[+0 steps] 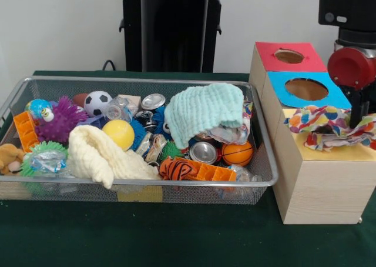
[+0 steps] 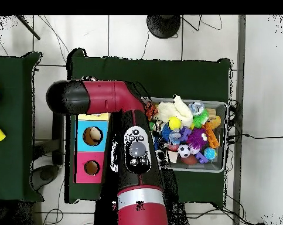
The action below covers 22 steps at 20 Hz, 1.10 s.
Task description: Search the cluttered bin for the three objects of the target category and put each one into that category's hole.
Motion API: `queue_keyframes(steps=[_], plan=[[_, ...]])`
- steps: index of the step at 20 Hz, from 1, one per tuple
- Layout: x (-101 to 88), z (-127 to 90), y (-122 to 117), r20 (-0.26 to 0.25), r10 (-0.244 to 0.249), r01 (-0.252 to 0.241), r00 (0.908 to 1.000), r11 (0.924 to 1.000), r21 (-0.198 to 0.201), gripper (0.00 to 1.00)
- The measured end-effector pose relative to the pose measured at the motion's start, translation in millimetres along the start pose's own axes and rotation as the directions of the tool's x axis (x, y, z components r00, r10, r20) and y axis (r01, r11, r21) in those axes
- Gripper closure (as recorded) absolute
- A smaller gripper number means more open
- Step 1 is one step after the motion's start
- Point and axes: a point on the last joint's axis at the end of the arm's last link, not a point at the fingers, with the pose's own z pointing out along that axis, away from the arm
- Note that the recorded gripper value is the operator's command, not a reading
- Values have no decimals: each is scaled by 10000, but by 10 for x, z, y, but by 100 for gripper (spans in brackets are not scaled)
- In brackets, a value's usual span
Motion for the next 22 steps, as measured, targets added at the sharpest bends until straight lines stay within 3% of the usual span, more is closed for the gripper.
queue_keyframes(steps=[8, 22], plan=[[62, 107, 31, -184, -15, 14, 9998, 10000, -59, 100], [340, 70, -212, -797, 117, -66, 9968, 9979, 642, 100]])
